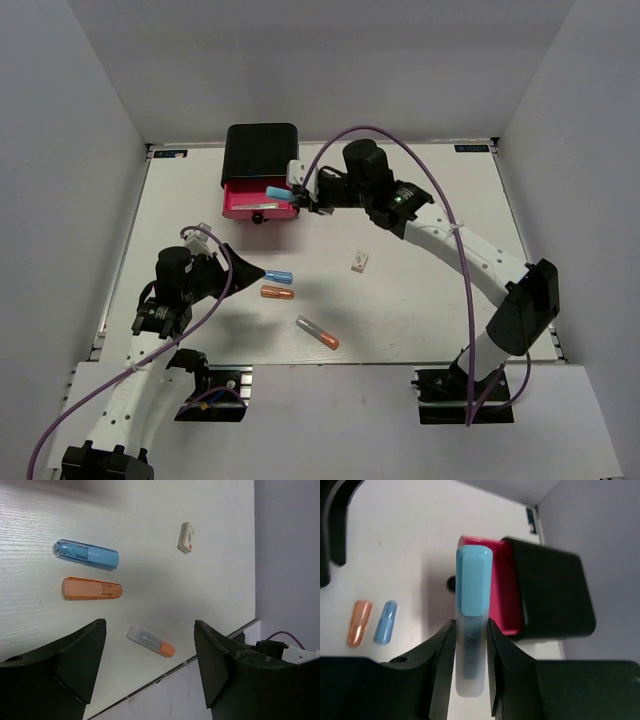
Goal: Sort the stationery into containers
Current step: Place the stationery into the container
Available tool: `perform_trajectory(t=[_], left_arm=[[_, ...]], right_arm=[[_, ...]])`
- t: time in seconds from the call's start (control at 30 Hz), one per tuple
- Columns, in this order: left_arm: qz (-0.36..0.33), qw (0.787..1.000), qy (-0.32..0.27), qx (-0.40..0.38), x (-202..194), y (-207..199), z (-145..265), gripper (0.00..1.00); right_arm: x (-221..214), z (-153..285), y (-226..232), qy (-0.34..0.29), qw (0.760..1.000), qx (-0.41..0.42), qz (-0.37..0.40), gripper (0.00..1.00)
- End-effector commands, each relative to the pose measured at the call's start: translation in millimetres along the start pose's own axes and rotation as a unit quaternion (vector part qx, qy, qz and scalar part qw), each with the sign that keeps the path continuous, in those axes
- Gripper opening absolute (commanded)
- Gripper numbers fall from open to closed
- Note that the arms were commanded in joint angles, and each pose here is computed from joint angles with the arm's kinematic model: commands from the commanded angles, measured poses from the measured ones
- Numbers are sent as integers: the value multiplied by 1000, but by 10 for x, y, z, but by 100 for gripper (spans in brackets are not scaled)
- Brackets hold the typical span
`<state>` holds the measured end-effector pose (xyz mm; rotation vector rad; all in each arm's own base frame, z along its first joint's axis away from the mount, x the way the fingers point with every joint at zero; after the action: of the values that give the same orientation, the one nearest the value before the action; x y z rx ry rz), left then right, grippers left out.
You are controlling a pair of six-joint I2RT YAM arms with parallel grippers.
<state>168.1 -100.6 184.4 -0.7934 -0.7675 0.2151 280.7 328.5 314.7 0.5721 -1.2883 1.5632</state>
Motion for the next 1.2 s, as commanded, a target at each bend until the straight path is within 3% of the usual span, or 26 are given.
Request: perform_trajectory(t=[0.0, 0.2, 0.43, 0.53, 0.57, 0.6, 0.77, 0.93, 0.97, 1.03, 1.07, 1.1, 1.17], left_arm=[[-20, 1000, -9, -16, 45, -53, 22, 81], [-31, 999, -16, -15, 75, -81, 58, 81], [-48, 999, -13, -12, 89, -117, 121, 81], [-62, 998, -20, -17, 137, -162, 147, 81], [-62, 998, -18, -21, 130, -170, 149, 81], [-62, 998, -15, -25, 122, -180, 152, 81], [-77, 996, -7, -32, 193, -202, 85, 80], [-99, 994, 1, -45, 307, -299, 41, 78], [-104, 994, 4, -43, 307, -282, 26, 76], [-109, 993, 8, -46, 334, -291, -5, 67], [-117, 992, 8, -53, 339, -305, -5, 58], [-114, 992, 17, -56, 325, -297, -26, 53], [-130, 988, 44, -69, 253, -303, -80, 44]], right_arm=[[135, -289, -207, -49, 998, 2, 25, 5], [114, -879, -512, -95, 995, -32, 3, 3], [-46, -1277, -646, -83, 996, -17, -41, 6], [-169, -1349, -598, -65, 997, -3, -47, 24], [-191, -1347, -588, -59, 997, -2, -51, 38], [-200, -1344, -581, -58, 997, 1, -52, 44], [-93, -1211, -628, -65, 996, -3, -58, 53], [138, -880, -687, -72, 995, -17, -61, 49], [327, -621, -738, -82, 995, -29, -55, 47], [105, -551, -547, -54, 996, -8, -77, 37], [276, -264, -547, -64, 995, -20, -69, 33], [-101, -278, -285, -25, 995, 5, -99, 27], [-126, -53, -169, -20, 995, -2, -98, 25]])
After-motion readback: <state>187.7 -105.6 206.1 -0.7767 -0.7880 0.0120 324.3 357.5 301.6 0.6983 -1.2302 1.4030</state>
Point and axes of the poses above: each gripper's point midway between its finger pads, its own z axis back along the fingers, its own y axis along the line the jaws close on, x = y × z, the point moved 6 cm from there along z, back along the fingers, and after that the axes turned 1 degree about -z, right-handed, at the moved point
